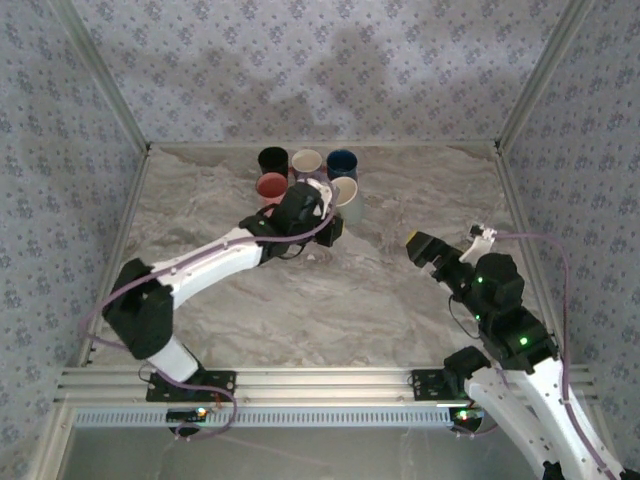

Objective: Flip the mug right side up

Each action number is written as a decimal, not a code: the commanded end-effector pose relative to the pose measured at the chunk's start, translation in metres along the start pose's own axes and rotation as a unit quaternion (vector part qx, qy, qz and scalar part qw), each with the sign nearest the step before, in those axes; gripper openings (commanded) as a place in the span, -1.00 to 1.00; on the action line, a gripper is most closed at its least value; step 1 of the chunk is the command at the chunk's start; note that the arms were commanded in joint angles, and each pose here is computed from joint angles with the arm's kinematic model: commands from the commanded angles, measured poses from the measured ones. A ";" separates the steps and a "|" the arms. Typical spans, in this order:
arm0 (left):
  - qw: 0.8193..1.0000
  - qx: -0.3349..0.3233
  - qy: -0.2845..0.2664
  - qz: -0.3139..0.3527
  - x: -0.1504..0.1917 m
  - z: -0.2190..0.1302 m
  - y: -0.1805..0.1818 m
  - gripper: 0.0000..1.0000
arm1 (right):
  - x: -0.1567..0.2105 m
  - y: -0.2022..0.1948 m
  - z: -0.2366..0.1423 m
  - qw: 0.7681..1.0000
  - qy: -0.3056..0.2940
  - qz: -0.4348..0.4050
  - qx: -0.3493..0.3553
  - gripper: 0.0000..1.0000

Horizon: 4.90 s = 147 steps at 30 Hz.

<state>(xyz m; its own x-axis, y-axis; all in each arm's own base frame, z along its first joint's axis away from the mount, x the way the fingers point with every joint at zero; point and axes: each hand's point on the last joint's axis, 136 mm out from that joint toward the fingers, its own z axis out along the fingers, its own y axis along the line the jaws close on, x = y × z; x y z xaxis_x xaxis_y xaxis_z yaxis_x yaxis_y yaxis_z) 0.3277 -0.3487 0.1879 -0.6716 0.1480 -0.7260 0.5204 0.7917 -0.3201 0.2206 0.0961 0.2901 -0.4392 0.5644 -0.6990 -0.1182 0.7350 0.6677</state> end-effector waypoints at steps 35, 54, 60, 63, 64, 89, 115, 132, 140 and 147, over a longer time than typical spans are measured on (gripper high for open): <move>0.991 -0.125 0.002 0.039 -0.021 0.113 0.075 -1.00 | 0.027 -0.020 -0.010 0.999 0.030 -0.023 0.007 1.00; 0.991 -0.130 0.032 0.019 -0.012 0.119 0.086 -0.42 | 0.020 -0.013 -0.017 0.999 0.027 -0.028 0.004 1.00; 0.992 -0.127 0.021 0.017 -0.019 0.108 0.083 -0.22 | 0.020 -0.013 -0.019 0.999 0.029 -0.033 0.005 1.00; 0.992 -0.122 0.009 0.013 -0.024 0.097 0.079 -0.19 | 0.019 -0.013 -0.020 0.999 0.028 -0.033 0.006 1.00; 0.993 -0.118 0.005 0.009 -0.027 0.091 0.076 -0.19 | 0.018 -0.014 -0.020 0.999 0.026 -0.033 0.009 1.00; 0.991 -0.059 -0.101 0.066 -0.022 -0.108 0.029 0.75 | 0.002 -0.019 -0.021 0.985 0.074 -0.119 0.098 1.00; 0.890 -0.400 -0.221 -0.017 0.045 -0.184 0.321 1.00 | -0.014 -0.123 0.115 0.906 0.020 -0.338 0.253 1.00; 0.914 -0.344 -0.210 -0.042 0.078 -0.122 0.359 0.99 | 0.005 -0.216 0.122 0.924 -0.106 -0.323 0.176 1.00; 0.919 -0.343 -0.193 -0.034 0.079 -0.117 0.356 0.99 | 0.007 -0.239 0.164 0.923 -0.017 -0.312 0.225 1.00; 0.919 -0.343 -0.192 -0.035 0.079 -0.117 0.356 0.99 | 0.005 -0.241 0.163 0.926 -0.012 -0.307 0.221 1.00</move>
<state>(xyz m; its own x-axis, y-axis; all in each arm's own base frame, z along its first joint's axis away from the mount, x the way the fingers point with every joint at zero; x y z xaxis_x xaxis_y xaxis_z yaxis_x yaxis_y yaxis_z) 0.3945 0.0177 0.0818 -0.3989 -0.0448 -0.9159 -0.0799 0.9967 -0.0139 0.3967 -0.0162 0.0924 -0.3506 0.0033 -0.9365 0.0448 0.9989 -0.0133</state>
